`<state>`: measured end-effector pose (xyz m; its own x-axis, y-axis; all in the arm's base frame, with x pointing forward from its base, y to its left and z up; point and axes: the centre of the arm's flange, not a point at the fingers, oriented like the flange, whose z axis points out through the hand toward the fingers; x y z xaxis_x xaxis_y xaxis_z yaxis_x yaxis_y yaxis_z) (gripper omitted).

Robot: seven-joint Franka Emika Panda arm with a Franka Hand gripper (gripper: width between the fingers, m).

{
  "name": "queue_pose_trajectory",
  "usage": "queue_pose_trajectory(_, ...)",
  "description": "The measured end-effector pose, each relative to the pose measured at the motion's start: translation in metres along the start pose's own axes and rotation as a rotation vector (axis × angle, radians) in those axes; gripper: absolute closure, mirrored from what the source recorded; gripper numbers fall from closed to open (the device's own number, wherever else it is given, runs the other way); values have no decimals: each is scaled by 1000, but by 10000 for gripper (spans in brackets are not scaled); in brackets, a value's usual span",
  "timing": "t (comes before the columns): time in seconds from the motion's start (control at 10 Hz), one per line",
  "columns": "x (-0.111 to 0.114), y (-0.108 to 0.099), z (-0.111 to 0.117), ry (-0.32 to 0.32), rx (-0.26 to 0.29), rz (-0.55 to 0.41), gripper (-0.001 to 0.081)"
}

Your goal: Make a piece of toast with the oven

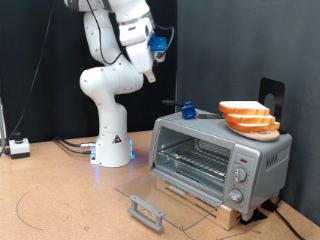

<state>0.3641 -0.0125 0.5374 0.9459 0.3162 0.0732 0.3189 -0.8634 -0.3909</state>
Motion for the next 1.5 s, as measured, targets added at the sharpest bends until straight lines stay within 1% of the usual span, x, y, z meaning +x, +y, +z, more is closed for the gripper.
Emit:
queue_pose_trajectory(0.1, -4, -14, 0, -2, -4, -56, -5)
queue_pose_trajectory(0.3, -17, -40, 3, -27, -19, -112, -5)
queue_pose_trajectory(0.5, -31, -62, 14, -43, -70, -96, -5)
queue_pose_trajectory(0.7, -45, -83, 30, -37, -109, -100, -5)
queue_pose_trajectory(0.8, -52, -94, 37, -22, -114, -110, -5)
queue_pose_trajectory(0.9, -58, -106, 43, -5, -103, -125, -5)
queue_pose_trajectory(1.0, -65, -119, 46, -10, -80, -134, -5)
queue_pose_trajectory(1.1, -69, -127, 47, -12, -68, -135, -5)
queue_pose_trajectory(1.2, -69, -127, 47, -13, -70, -135, -5)
queue_pose_trajectory(1.4, -69, -134, 48, -23, -112, -195, -5)
queue_pose_trajectory(1.5, -70, -142, 47, -31, -149, -228, -5)
